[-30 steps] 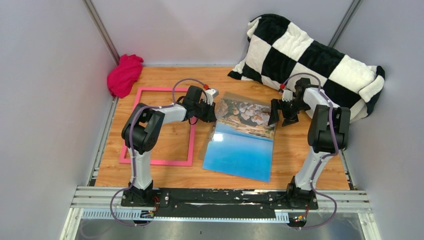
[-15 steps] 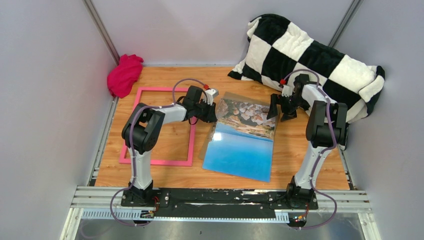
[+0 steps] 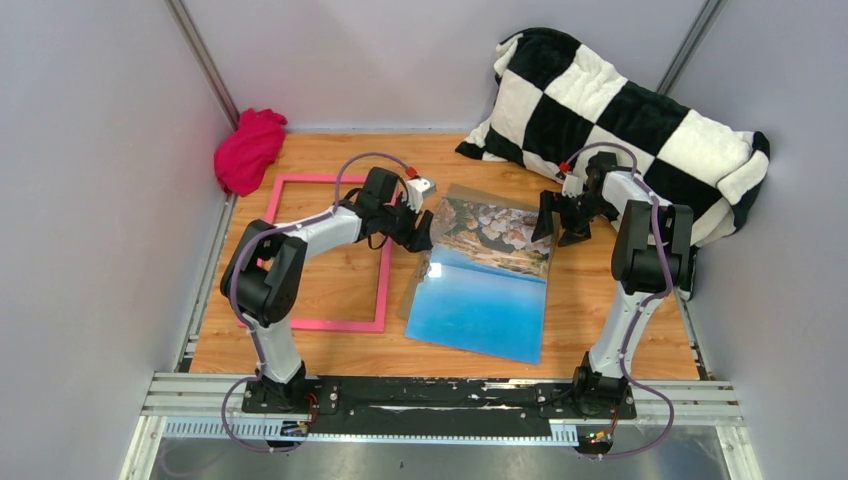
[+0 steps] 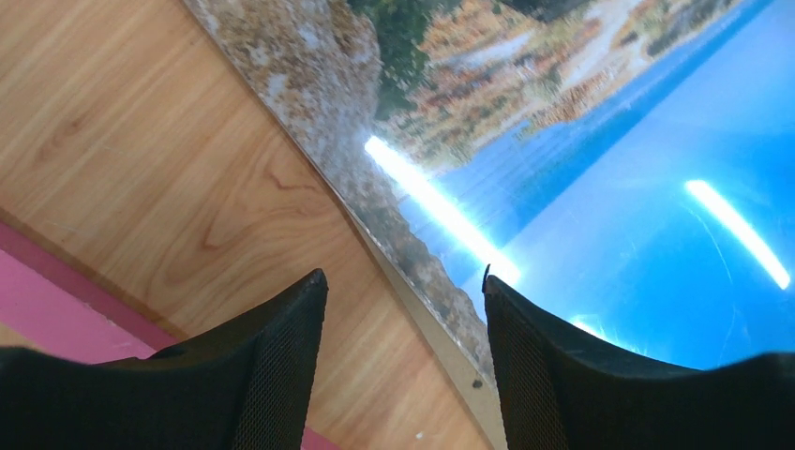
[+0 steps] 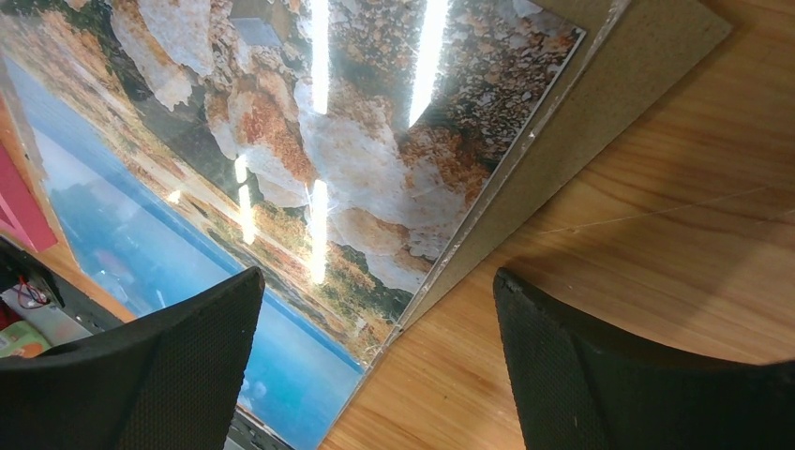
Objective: Take the photo out of the frame
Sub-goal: Remove the photo frame item from the photo frame.
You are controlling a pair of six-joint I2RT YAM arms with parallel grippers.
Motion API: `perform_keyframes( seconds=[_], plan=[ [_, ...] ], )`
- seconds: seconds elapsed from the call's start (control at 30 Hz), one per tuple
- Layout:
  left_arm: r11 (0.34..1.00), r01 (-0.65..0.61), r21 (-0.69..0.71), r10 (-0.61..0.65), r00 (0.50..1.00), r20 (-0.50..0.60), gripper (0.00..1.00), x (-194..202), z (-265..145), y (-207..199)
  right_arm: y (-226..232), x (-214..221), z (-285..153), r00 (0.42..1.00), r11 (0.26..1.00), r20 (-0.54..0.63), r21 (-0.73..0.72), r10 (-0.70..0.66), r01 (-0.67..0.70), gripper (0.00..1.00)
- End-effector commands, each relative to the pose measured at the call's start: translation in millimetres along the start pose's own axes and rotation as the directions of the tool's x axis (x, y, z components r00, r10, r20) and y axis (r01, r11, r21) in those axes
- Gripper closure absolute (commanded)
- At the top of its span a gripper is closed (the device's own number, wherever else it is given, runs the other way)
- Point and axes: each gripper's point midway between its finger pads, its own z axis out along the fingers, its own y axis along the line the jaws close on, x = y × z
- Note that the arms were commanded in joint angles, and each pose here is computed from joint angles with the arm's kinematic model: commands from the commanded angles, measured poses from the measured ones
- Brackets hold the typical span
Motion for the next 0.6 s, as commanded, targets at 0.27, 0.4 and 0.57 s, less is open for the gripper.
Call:
perform_keyframes(
  seconds=[0.27,0.4,0.57],
  plan=[
    [0.993,0.007,0.119,0.01,0.989,-0.147,0.35,48.2,-21.0,-29.0,5.8,10.4,1.0,0.999,0.999,-0.009,-0.042,0.034,-0.034,0.08],
    [0.985,0.05,0.163,-0.022,0.986,-0.166,0.35,54.5,-19.6,-37.4,6.0,9.9,1.0,0.999,0.998,-0.006,-0.045,0.032,-0.032,0.08],
    [0.979,0.065,0.195,-0.032,0.985,-0.168,0.35,57.7,-18.8,-43.7,6.1,11.1,2.1,0.999,0.998,-0.01,-0.049,0.034,-0.034,0.08]
  ],
)
